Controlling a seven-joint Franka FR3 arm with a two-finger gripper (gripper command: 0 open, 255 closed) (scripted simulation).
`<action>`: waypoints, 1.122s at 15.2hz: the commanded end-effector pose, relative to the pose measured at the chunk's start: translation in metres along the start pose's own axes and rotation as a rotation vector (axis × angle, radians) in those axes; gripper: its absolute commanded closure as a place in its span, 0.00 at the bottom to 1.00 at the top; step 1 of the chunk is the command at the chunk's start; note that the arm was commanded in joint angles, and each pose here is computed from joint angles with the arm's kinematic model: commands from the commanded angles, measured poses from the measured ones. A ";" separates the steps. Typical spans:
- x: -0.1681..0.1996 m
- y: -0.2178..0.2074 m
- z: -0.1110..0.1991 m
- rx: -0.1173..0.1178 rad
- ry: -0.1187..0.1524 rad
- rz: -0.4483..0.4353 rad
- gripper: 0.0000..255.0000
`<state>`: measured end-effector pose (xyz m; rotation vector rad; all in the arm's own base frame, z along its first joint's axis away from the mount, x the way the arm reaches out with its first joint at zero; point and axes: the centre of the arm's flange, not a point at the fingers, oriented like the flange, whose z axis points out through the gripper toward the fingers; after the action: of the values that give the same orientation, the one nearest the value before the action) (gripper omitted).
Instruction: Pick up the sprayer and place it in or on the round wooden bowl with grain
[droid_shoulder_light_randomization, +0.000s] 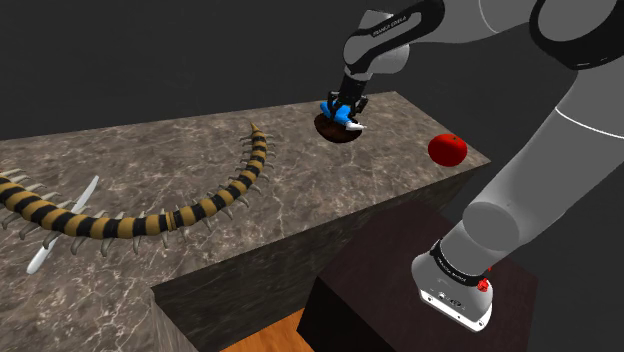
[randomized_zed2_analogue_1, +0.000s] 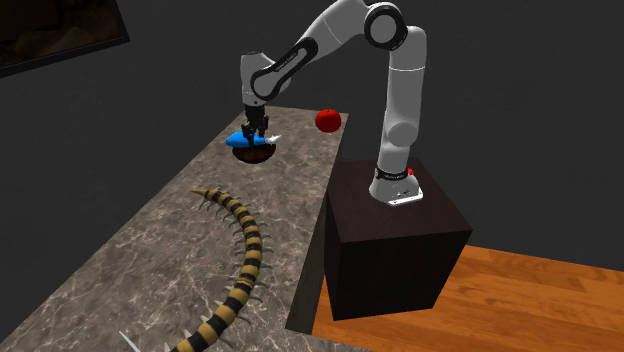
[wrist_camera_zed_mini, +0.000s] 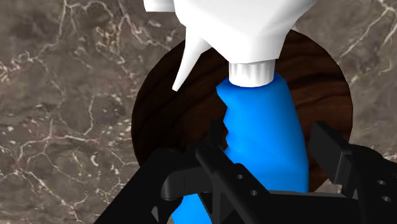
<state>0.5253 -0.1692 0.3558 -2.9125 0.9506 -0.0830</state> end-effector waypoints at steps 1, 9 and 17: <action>0.000 0.001 0.010 0.000 0.001 0.000 1.00; 0.000 0.002 0.023 0.000 0.001 0.000 1.00; 0.000 0.002 0.023 0.000 0.001 0.000 0.00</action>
<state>0.5257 -0.1693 0.3323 -2.9125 0.9507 -0.0842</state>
